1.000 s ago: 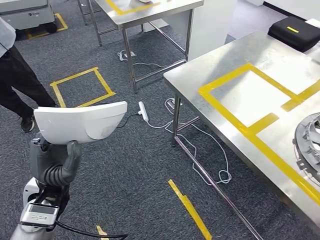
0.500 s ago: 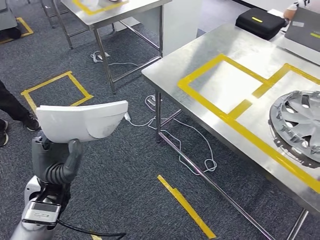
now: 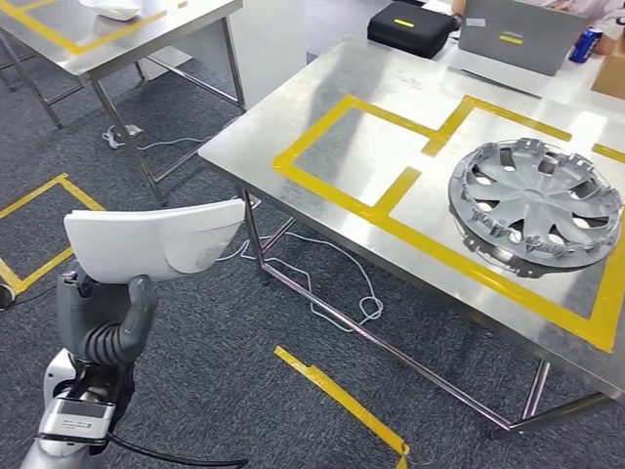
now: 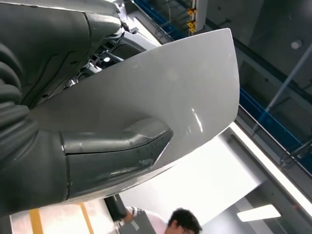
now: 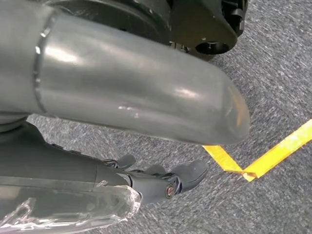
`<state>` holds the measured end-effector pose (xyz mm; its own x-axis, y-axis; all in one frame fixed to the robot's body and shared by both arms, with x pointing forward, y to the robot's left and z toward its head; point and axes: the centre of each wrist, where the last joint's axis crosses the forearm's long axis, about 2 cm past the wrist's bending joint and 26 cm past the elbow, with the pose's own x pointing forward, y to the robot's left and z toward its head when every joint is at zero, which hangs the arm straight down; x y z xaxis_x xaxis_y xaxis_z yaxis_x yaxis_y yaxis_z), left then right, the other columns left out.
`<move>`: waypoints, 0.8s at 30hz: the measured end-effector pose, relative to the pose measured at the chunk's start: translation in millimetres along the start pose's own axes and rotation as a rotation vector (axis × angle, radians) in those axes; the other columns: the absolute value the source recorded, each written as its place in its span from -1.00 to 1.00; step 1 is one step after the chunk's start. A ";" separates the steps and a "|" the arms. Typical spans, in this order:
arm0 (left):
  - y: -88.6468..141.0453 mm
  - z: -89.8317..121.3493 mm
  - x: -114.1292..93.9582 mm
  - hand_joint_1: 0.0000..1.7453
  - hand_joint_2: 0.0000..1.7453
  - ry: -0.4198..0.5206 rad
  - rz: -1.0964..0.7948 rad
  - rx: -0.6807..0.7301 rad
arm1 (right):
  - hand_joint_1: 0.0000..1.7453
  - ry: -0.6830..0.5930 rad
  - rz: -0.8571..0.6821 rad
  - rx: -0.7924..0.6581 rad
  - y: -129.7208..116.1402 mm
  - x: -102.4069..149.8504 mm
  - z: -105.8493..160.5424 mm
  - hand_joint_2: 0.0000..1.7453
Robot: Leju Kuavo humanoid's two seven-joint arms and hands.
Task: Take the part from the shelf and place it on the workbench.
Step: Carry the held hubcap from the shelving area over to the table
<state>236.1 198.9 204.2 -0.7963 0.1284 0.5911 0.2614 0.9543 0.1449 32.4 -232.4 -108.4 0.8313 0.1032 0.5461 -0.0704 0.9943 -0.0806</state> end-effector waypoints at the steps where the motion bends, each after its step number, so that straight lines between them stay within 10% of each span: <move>1: 0.0 0.1 0.0 1.00 1.00 0.000 0.000 0.000 | -1.00 -0.001 0.000 0.000 0.0 0.5 -0.3 -1.00; 24: 1.1 1.7 0.0 1.00 1.00 0.006 -0.012 0.019 | -1.00 -0.002 0.041 0.013 0.0 -0.1 0.0 -1.00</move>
<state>235.5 200.4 203.0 -0.7961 0.1157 0.5939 0.2416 0.9607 0.1368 32.4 -232.3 -108.4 0.8263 0.1443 0.5444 -0.1117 0.9894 -0.0926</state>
